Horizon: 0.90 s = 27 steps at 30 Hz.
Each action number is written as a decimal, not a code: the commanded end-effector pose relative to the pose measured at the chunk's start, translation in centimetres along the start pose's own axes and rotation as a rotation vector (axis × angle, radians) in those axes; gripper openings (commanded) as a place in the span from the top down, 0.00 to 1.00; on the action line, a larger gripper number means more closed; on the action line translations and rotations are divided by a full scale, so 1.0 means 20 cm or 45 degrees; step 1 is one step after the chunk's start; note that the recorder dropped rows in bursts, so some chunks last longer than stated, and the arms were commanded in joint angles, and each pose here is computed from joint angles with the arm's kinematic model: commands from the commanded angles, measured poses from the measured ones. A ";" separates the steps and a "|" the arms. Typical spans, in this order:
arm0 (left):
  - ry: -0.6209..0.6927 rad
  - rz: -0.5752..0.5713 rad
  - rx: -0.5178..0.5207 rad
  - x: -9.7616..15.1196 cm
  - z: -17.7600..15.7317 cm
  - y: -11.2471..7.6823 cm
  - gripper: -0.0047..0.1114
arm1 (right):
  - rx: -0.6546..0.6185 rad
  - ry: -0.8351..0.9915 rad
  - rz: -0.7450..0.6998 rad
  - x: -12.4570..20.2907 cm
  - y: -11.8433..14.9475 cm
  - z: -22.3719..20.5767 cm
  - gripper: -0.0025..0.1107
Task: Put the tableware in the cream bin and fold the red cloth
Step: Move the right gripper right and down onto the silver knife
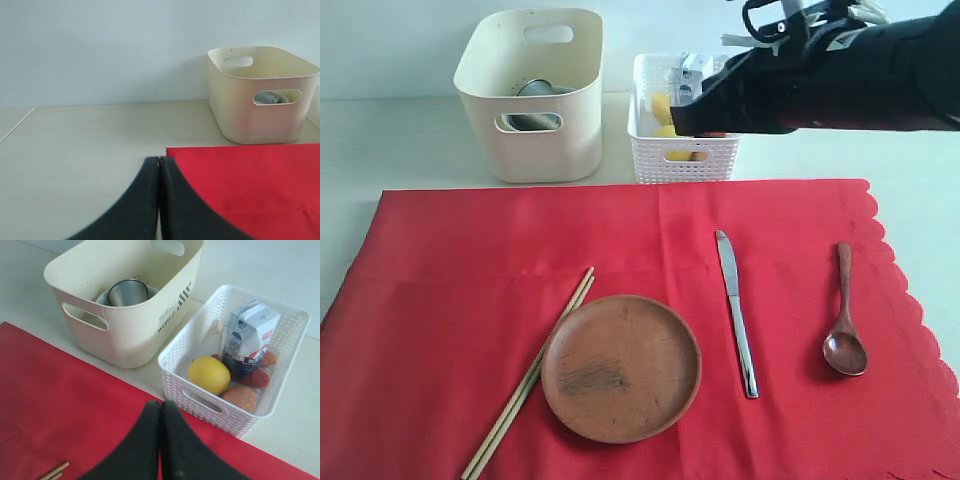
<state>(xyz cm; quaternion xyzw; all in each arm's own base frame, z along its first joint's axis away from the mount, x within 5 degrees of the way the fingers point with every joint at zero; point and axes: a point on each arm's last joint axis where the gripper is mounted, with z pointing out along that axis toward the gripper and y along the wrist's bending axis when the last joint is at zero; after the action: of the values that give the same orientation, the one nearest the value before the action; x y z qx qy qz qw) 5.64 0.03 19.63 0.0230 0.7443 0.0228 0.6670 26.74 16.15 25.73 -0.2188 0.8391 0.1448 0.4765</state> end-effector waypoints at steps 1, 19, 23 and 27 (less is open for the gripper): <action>-0.005 -0.008 0.001 0.00 0.00 0.00 0.95 | 0.033 -0.033 0.051 0.04 -0.02 -0.07 0.98; -0.005 -0.008 0.001 0.00 0.00 0.00 0.95 | -0.138 0.258 0.051 0.32 0.04 -0.27 0.98; -0.005 -0.008 0.001 0.00 0.00 0.00 0.95 | -0.185 0.335 0.050 0.35 0.06 -0.27 0.98; -0.005 -0.008 0.001 0.00 0.00 0.00 0.95 | -0.181 0.419 0.071 0.40 0.05 -0.21 0.89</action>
<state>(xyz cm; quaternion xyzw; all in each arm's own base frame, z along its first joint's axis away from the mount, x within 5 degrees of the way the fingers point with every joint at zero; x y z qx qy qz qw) 5.64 0.03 19.63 0.0230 0.7443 0.0228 0.6670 19.23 13.32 22.13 -0.2488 0.8890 0.1857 0.3365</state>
